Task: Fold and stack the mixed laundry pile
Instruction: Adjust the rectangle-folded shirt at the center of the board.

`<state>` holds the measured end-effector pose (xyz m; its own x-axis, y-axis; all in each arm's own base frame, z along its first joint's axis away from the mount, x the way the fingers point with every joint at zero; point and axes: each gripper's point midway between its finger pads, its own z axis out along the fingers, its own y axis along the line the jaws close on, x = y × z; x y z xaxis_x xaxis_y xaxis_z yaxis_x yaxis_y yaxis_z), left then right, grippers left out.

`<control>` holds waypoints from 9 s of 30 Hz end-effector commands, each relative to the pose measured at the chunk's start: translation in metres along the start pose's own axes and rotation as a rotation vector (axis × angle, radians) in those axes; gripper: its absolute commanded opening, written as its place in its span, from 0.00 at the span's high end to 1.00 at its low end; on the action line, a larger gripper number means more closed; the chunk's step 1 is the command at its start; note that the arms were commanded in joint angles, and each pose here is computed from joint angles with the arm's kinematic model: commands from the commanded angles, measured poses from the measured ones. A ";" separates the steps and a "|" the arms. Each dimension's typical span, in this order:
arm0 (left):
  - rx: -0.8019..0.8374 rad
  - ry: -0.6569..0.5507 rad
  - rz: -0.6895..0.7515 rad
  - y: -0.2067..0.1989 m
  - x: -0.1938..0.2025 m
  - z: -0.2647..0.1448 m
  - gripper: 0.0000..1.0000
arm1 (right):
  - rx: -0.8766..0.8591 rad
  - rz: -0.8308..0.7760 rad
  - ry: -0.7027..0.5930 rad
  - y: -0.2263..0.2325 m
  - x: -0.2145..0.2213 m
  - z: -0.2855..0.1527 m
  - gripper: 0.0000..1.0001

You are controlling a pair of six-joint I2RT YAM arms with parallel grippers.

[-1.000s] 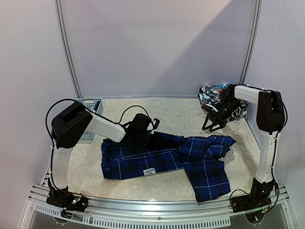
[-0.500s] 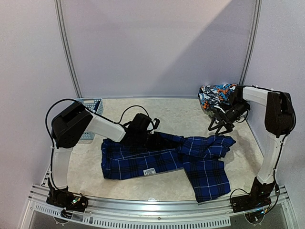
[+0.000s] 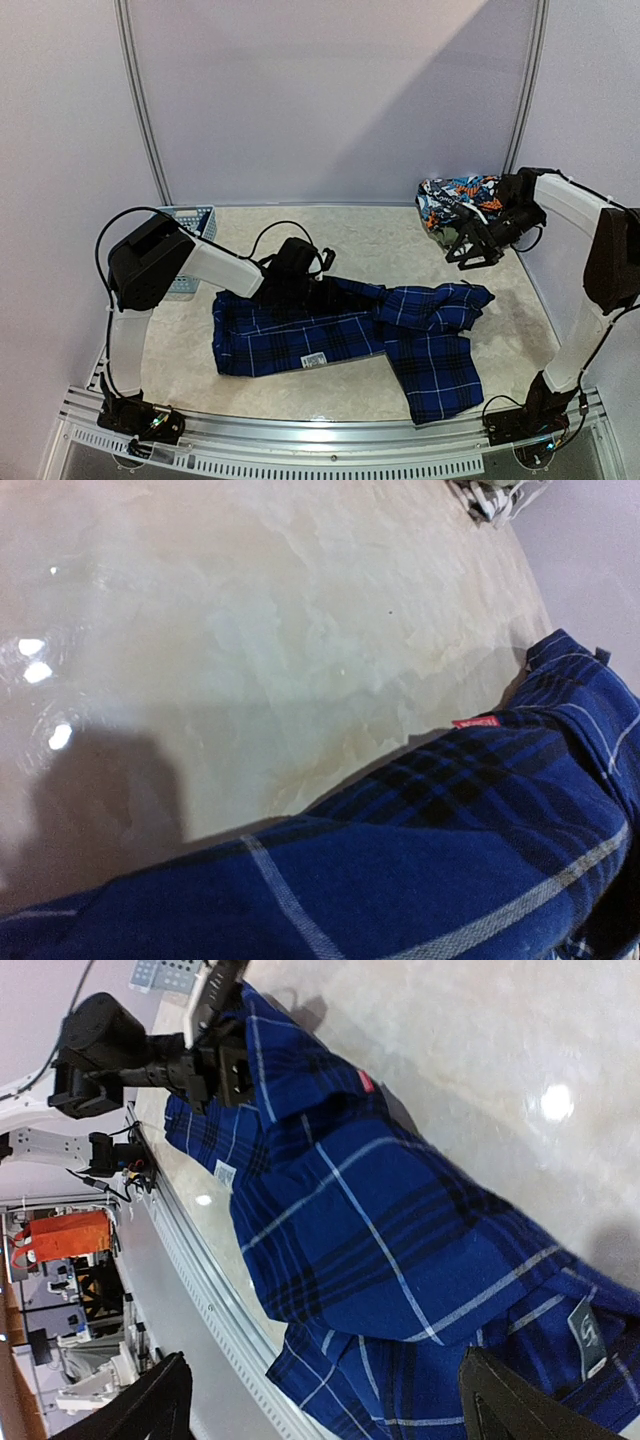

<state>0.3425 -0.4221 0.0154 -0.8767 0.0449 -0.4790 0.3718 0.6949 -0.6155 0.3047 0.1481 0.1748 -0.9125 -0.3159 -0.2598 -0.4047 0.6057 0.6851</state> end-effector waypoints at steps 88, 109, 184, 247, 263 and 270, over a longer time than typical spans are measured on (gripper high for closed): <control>-0.108 0.168 0.029 0.032 0.041 -0.021 0.81 | 0.095 -0.597 -0.660 -0.013 -0.297 -0.009 0.18; -0.041 0.098 0.399 -0.094 0.027 -0.102 0.76 | 0.349 -0.599 -0.090 -0.136 -0.146 0.023 0.08; -0.679 0.484 0.375 0.105 0.092 -0.136 0.82 | 0.307 -0.656 0.586 -0.118 0.124 0.090 0.72; 0.199 -0.169 -0.210 -0.033 -0.110 0.055 0.71 | -0.077 -0.031 -0.053 -0.118 -0.134 0.112 0.35; 0.238 -0.177 -0.217 -0.038 -0.112 0.052 0.80 | -0.002 0.027 -0.046 -0.136 -0.136 0.122 0.36; 0.236 -0.176 -0.218 -0.037 -0.111 0.052 0.80 | -0.098 0.073 -0.024 -0.132 -0.134 0.134 0.46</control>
<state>0.4365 -0.4959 0.0676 -0.8838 -0.2190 -0.4134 0.2677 0.4880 -0.8308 0.4790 0.1985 0.0372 -0.9283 -0.2598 -0.2661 -0.3710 0.5980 0.7105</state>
